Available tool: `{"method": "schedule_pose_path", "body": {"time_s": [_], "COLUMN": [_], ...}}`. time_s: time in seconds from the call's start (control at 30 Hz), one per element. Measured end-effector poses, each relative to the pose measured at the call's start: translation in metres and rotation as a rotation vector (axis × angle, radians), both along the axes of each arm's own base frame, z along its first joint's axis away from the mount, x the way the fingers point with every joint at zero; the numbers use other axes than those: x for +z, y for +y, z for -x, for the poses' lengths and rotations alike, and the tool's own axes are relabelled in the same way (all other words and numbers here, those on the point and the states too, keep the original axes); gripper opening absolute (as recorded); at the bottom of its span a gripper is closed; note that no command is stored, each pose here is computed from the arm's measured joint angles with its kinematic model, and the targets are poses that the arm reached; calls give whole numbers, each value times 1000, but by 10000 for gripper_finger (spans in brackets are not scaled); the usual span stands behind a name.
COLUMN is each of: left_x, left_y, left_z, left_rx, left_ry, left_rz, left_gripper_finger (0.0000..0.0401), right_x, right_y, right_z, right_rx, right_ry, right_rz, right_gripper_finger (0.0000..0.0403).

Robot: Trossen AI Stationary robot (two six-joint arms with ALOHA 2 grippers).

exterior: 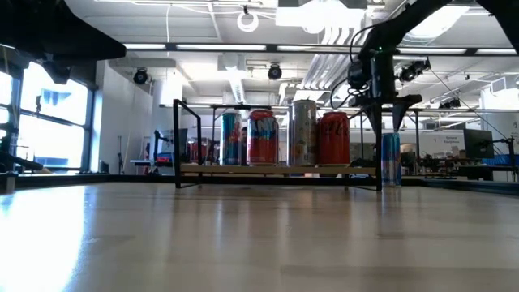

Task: Place canned beverage on shelf
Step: Put the blue soda can on the shelf aligned with the other blue soda can

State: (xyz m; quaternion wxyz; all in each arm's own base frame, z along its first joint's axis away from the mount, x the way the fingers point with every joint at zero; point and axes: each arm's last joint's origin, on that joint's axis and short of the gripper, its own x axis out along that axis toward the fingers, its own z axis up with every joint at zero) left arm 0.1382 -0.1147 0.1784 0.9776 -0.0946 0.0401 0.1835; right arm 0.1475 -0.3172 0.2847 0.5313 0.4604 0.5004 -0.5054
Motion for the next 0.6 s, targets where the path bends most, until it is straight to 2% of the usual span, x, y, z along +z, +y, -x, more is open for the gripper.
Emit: {"method": "schedule_pose_path", "body": {"time_s": [0.23,0.6], "left_x": [0,0], "left_y": [0,0], "left_z": [0,0], "left_rx": [0,0], "left_ry": [0,0], "left_rz": [0,0], "left_gripper_finger": [0,0], "right_x": [-15,-21], "right_y": [-6,-5], "right_z": [-5,-9], "right_rx": [24,75], "right_ry": [31,54], "right_rz": [-41,-73], "right_gripper_finger": [243,239]}}
